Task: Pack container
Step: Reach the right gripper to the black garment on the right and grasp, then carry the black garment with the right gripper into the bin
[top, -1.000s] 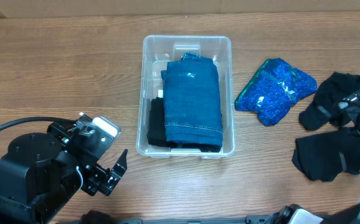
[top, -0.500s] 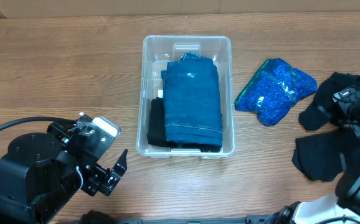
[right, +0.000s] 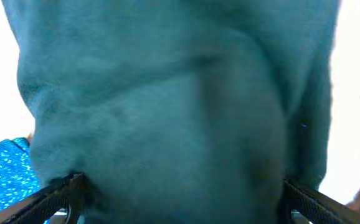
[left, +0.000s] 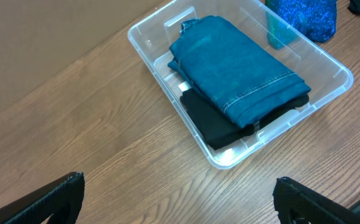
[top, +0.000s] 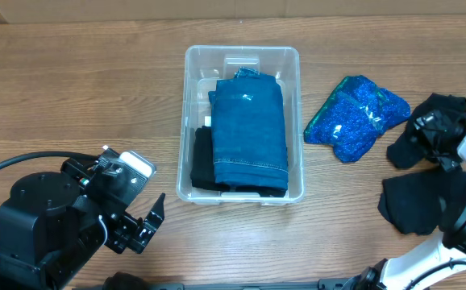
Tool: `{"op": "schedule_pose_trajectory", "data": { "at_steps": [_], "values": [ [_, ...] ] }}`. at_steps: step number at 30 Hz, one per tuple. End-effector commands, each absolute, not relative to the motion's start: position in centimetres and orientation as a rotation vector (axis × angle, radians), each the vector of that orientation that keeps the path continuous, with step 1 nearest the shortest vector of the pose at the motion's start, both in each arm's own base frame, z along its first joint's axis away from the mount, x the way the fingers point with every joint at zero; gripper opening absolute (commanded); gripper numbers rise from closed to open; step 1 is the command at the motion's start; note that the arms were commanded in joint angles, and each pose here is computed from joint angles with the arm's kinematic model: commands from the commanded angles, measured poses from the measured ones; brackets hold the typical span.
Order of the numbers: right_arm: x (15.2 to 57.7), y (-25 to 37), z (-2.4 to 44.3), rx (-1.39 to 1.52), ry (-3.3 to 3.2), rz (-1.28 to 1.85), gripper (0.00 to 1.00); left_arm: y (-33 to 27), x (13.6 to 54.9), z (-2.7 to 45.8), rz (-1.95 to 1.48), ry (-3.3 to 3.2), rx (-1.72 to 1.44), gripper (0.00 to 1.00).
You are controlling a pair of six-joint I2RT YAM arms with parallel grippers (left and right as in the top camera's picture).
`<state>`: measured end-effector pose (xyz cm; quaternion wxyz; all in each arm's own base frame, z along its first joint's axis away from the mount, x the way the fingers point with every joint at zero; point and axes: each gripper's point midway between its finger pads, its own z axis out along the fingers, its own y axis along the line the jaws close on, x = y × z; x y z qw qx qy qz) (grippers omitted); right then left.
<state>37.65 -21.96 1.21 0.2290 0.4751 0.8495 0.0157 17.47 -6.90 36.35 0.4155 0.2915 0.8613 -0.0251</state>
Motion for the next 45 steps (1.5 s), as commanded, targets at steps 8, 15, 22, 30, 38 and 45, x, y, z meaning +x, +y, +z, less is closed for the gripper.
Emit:
{"op": "schedule_pose_trajectory", "data": {
  "at_steps": [8,15,22,30,38,45],
  "values": [
    [39.3,-20.0,-1.7,1.277,2.397,0.145,0.04,-6.7,17.5,36.4,-0.060,2.168,0.704,1.00],
    [40.4,-24.2,7.1,1.270,2.346,0.105,0.04,-6.7,17.5,36.4,-0.060,2.168,0.704,1.00],
    [41.4,-23.6,21.1,1.070,2.202,0.072,0.04,-6.7,17.5,36.4,-0.060,2.168,0.704,1.00],
    [43.0,-9.8,30.7,0.506,2.170,0.385,0.04,-6.7,17.5,36.4,-0.060,2.168,0.704,1.00],
    [41.5,9.8,31.9,-0.124,2.245,0.729,0.04,-6.7,17.5,36.4,-0.060,2.168,0.705,1.00],
    [38.1,21.0,29.8,-0.252,2.362,0.850,0.04,-6.7,17.5,36.4,-0.060,2.168,0.704,1.00]
  ]
}}
